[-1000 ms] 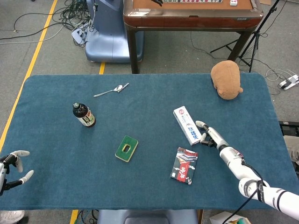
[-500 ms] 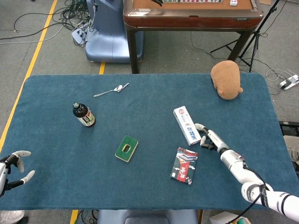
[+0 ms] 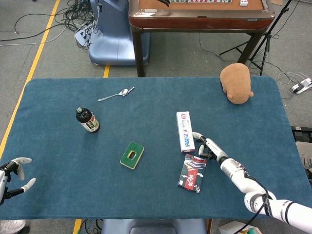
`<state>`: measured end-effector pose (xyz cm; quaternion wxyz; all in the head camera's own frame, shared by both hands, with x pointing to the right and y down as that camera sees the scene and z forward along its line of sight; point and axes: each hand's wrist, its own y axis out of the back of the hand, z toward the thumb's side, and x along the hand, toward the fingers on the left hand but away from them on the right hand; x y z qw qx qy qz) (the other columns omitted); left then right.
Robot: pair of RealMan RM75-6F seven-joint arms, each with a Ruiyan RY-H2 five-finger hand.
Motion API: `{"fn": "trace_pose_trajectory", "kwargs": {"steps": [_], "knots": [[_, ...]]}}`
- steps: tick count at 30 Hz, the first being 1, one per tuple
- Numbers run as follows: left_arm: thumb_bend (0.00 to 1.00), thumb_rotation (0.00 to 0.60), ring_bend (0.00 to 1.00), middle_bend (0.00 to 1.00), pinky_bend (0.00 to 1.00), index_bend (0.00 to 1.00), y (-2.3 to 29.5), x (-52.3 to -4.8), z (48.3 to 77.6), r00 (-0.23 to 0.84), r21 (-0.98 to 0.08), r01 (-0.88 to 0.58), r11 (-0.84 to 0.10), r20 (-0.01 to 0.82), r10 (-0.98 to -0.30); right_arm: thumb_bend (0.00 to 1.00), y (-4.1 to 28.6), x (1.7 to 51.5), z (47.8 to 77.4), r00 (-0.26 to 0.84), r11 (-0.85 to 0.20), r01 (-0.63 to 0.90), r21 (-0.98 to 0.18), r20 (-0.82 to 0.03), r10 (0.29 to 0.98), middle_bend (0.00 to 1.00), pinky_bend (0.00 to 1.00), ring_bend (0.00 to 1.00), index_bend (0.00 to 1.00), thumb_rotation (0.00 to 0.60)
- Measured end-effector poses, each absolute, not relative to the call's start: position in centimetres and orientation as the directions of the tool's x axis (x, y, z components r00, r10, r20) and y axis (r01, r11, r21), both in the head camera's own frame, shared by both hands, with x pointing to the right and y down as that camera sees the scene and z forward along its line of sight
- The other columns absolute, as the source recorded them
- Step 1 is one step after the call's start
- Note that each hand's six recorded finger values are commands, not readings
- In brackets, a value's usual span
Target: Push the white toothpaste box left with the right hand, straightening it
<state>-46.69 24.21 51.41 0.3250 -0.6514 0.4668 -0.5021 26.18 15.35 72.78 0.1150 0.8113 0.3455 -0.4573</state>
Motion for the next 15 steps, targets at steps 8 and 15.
{"fn": "trace_pose_trajectory", "kwargs": {"steps": [8, 15], "knots": [[0.21, 0.600, 0.56, 0.67, 0.67, 0.37, 24.2, -46.7, 51.3, 0.061, -0.893, -0.283, -0.351, 0.348, -0.935, 1.00, 15.0, 24.6, 73.2, 0.365, -0.743, 0.658, -0.123, -0.811, 0.457, 0.08, 0.27, 0.11, 0.08, 0.600], [0.21, 0.600, 0.56, 0.67, 0.67, 0.38, 24.2, -46.7, 51.3, 0.058, -0.893, -0.282, -0.350, 0.348, -0.936, 1.00, 14.7, 22.7, 73.4, 0.390, -0.757, 0.644, -0.112, -0.803, 0.450, 0.09, 0.27, 0.11, 0.08, 0.600]]}}
